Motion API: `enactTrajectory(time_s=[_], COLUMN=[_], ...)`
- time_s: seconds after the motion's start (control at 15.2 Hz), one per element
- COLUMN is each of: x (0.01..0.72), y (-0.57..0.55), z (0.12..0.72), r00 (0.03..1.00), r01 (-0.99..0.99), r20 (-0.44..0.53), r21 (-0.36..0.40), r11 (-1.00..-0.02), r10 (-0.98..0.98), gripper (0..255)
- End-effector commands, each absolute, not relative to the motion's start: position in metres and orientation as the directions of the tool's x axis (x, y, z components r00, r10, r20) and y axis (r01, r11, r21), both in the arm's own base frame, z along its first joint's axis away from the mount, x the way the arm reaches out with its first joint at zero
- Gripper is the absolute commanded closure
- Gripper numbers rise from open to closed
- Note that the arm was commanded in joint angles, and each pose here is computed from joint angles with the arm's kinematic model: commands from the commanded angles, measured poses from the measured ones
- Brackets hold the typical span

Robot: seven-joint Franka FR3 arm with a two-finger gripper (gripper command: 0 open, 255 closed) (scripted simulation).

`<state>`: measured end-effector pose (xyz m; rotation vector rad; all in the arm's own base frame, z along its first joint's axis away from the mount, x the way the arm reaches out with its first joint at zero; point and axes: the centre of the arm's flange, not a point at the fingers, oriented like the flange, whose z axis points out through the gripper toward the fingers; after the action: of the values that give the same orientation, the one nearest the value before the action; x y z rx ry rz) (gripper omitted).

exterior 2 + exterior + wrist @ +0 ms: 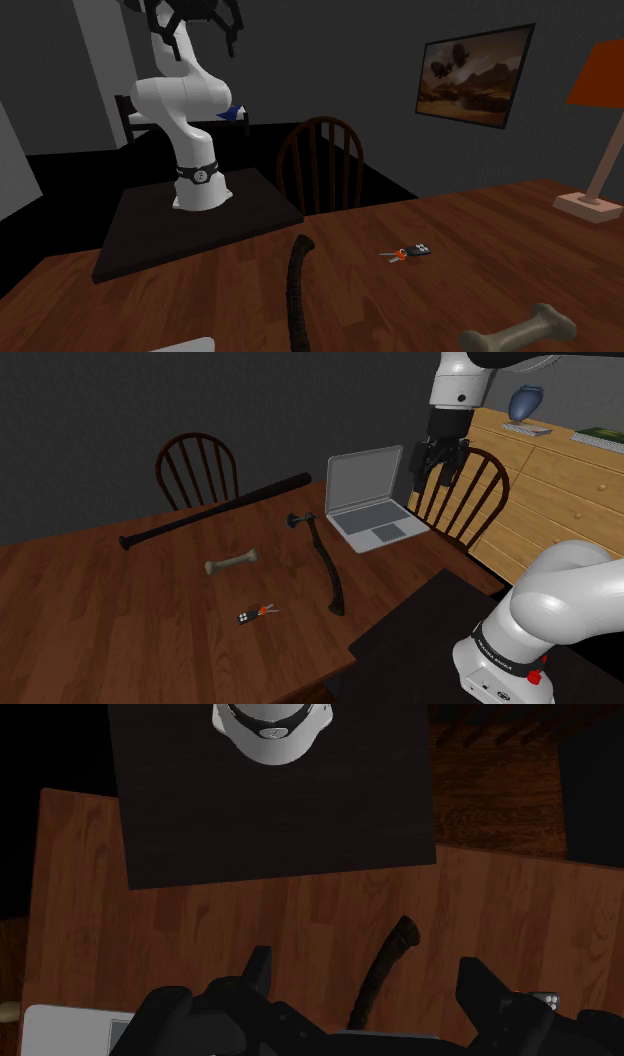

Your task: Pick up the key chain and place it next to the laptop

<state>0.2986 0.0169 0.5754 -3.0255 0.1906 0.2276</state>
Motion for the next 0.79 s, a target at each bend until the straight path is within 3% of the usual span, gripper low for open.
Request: enactTrajectory(time_s=[0.0, 0.73], x=[0.299, 0.316], y=[0.017, 0.133], z=[0.575, 0.490], r00=[0.981, 0.955], r01=[-0.132, -0.281], r20=[-0.155, -0.119], r21=[-0.092, -0.063], r11=[-0.987, -0.958], r10=[-0.117, -0.272], gripper=[0, 0])
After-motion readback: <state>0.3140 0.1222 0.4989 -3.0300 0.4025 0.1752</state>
